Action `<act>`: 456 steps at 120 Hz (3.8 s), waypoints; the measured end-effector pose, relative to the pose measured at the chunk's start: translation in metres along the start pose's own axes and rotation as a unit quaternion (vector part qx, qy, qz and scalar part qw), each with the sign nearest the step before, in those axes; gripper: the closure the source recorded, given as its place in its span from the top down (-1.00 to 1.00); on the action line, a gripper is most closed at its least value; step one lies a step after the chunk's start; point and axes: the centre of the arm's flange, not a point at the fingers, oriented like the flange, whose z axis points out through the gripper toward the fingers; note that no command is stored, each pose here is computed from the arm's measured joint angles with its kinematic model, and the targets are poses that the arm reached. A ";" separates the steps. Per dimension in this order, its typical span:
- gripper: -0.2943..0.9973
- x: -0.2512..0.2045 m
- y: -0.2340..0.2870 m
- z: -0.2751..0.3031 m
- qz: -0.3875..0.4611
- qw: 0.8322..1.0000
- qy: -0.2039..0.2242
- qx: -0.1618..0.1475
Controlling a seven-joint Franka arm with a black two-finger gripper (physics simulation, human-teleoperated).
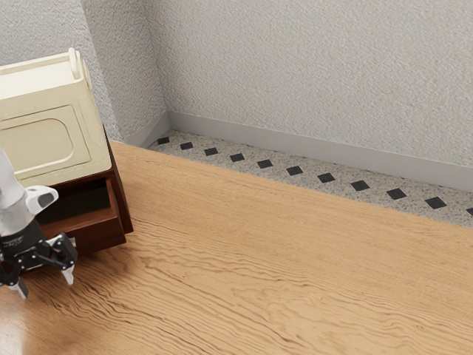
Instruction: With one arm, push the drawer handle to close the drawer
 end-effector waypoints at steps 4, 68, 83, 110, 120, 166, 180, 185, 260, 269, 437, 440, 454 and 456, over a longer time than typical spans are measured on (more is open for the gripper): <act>0.49 0.001 0.000 0.000 -0.008 1.000 0.003 0.001; -0.61 0.034 -0.001 0.000 -0.075 0.997 0.028 0.013; -0.64 0.042 0.001 0.001 -0.082 0.996 0.038 0.014; -0.66 0.055 0.001 -0.002 -0.075 0.993 0.085 0.033; -0.67 0.060 0.000 0.001 -0.076 0.992 0.093 0.037; -0.67 0.086 0.002 0.008 -0.087 0.989 0.118 0.029; -0.67 0.094 -0.002 0.004 -0.097 0.987 0.124 0.026; -0.67 0.097 -0.003 0.002 -0.101 0.987 0.126 0.025; -0.67 0.141 -0.008 0.000 -0.104 0.985 0.134 0.041; -0.67 0.146 -0.006 -0.002 -0.104 0.984 0.136 0.039; -0.67 0.202 -0.015 -0.014 -0.138 0.975 0.174 0.013; -0.67 0.202 -0.013 -0.014 -0.145 0.974 0.173 0.007; -0.67 0.201 -0.004 -0.012 -0.189 0.966 0.175 -0.005; -0.67 0.201 -0.003 -0.012 -0.193 0.965 0.175 -0.006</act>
